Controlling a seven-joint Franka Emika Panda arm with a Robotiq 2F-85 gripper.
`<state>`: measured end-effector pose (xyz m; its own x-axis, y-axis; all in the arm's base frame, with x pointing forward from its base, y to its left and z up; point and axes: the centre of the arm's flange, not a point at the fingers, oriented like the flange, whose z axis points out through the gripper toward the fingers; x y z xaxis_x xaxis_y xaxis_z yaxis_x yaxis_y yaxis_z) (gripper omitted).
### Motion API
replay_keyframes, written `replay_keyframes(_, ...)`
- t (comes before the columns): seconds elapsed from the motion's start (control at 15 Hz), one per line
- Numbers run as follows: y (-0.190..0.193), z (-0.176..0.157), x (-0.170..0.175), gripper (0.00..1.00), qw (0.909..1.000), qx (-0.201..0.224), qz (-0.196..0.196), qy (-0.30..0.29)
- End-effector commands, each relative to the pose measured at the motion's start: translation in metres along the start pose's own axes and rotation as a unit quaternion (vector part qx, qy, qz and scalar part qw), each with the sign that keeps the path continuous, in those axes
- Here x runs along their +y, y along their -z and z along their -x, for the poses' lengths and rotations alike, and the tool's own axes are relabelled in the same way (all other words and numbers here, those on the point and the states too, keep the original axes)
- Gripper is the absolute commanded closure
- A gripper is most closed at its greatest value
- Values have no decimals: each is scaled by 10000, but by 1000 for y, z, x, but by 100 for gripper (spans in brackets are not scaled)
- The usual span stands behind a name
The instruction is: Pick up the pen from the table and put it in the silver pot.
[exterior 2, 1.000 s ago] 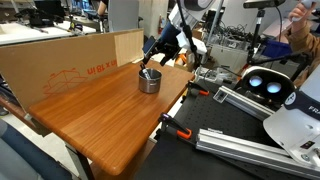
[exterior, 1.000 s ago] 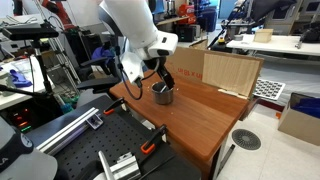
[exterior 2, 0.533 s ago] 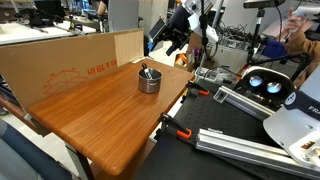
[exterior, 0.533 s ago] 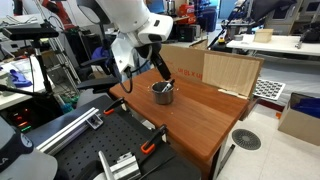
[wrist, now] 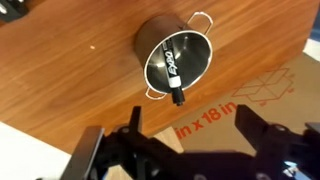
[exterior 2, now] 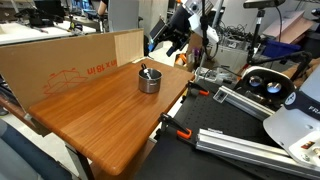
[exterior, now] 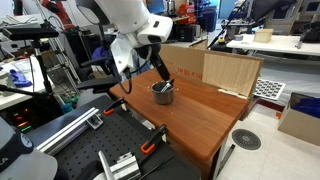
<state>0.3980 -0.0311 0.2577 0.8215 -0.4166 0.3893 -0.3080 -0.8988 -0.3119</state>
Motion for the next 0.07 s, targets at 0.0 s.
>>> replay_keyframes(0.0,0,0,0,0,10000,0,0,0)
